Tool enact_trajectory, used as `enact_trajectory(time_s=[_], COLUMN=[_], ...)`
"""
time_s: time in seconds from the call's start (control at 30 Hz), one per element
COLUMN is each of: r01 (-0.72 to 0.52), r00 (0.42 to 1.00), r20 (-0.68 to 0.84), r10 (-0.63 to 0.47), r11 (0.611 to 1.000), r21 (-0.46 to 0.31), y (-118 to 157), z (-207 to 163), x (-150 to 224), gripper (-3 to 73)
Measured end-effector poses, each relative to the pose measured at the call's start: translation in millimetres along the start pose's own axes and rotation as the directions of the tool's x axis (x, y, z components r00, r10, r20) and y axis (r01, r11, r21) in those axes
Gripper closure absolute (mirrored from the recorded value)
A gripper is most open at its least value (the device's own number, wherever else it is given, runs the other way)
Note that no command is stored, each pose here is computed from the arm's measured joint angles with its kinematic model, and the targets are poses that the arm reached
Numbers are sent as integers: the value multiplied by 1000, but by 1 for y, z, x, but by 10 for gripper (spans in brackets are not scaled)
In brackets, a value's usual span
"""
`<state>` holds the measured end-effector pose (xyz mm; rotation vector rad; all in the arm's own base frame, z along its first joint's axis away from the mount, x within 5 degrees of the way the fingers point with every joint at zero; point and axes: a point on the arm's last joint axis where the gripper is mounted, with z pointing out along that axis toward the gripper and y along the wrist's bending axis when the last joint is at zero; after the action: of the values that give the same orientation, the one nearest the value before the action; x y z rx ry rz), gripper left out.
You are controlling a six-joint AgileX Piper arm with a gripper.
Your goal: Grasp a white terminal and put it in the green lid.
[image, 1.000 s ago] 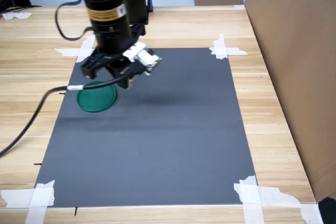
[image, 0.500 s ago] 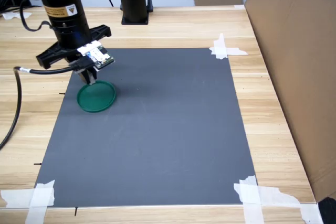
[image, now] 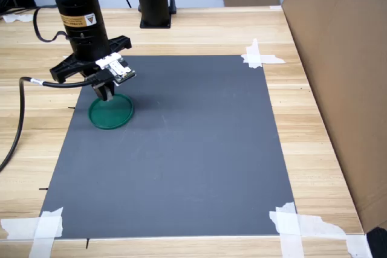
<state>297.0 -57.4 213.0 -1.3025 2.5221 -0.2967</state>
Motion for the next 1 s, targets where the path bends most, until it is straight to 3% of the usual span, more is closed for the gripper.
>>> enact_trajectory(time_s=[0.07, 0.13, 0.17, 0.2, 0.23, 0.4, 0.77, 0.8, 0.87, 1.0], r01=[0, -1, -2, -3, -5, -50, -119, -170, -274, -335], r00=[1000, 1000, 1000, 1000, 1000, 998, 992, 984, 954, 924], r20=[-11, -22, -21, -22, -22, -28, 25, 49, 150, 247], r10=[0, 0, 1, 2, 4, 48, 120, 170, 259, 292], r11=[1000, 999, 999, 999, 999, 997, 992, 985, 957, 930], r21=[-24, -47, -46, -44, -44, -52, -40, -9, 90, 153], y=[1, 2, 2, 2, 2, 2, 3, 1, -6, -9], z=[5, 13, 13, 13, 13, 12, 0, -4, -23, -44], x=[1, 1, 1, 1, 1, 1, -3, -4, -9, -13], gripper=[584, 498, 453, 350, 311, 170, 170, 191, 309, 465])
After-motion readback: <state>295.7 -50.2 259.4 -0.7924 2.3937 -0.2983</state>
